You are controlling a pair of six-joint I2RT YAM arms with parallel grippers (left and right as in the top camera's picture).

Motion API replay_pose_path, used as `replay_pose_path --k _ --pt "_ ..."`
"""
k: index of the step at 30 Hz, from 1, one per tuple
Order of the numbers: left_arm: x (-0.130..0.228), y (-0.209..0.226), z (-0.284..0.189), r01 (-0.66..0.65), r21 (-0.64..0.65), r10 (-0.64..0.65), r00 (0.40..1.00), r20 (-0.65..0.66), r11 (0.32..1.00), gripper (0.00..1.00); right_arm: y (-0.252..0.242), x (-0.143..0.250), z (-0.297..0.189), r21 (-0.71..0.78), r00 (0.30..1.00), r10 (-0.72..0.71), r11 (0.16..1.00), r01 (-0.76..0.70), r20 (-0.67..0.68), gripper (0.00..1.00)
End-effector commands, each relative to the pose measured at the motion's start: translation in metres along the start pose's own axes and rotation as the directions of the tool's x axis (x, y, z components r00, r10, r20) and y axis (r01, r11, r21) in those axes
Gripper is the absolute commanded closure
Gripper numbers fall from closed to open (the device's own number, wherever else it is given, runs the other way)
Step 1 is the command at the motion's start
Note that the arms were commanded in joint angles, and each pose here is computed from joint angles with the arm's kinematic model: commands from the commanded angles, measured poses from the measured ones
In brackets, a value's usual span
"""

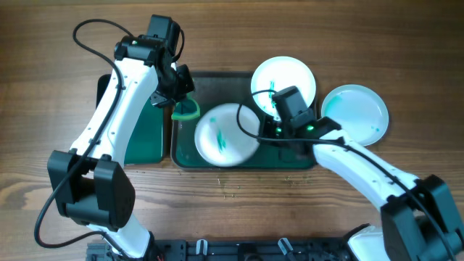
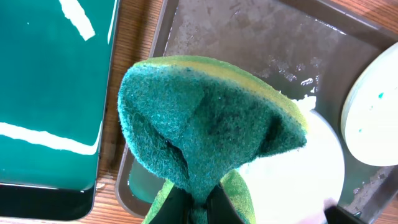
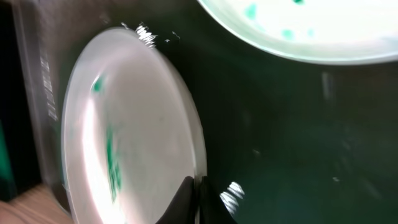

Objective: Clean dirty plates on tray and stack at the side
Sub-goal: 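Reach the right gripper to the lower-right plate and grasp its rim, then scrub the second plate with the sponge in the left gripper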

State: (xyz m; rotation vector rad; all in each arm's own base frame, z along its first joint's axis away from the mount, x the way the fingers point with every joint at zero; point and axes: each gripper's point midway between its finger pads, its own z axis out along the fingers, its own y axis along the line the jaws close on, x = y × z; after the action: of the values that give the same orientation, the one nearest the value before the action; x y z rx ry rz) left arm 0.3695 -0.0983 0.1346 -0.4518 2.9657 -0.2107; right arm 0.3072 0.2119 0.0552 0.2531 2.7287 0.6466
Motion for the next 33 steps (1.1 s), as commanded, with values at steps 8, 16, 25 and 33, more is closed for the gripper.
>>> replay_pose_path --k 8,16,25,33 --pt "0.000 -0.005 -0.005 -0.018 0.022 0.018 1.000 0.004 1.000 0.96 -0.013 0.029 0.044 0.086 0.996 -0.036 0.995 0.043 -0.080 0.84" --pt "0.002 -0.007 -0.004 -0.024 0.022 0.024 1.000 0.003 0.999 0.96 -0.010 0.007 0.040 -0.005 0.978 -0.185 0.983 0.185 -0.096 0.73" --pt "0.017 -0.020 0.011 -0.074 0.022 0.075 0.997 -0.016 0.997 0.96 -0.010 0.005 0.063 -0.034 0.981 -0.172 0.985 0.170 -0.092 0.96" --pt "0.048 -0.028 0.059 -0.222 0.044 0.225 0.973 -0.053 0.974 0.96 -0.010 0.006 0.063 -0.036 0.981 -0.169 0.985 0.166 -0.095 0.96"
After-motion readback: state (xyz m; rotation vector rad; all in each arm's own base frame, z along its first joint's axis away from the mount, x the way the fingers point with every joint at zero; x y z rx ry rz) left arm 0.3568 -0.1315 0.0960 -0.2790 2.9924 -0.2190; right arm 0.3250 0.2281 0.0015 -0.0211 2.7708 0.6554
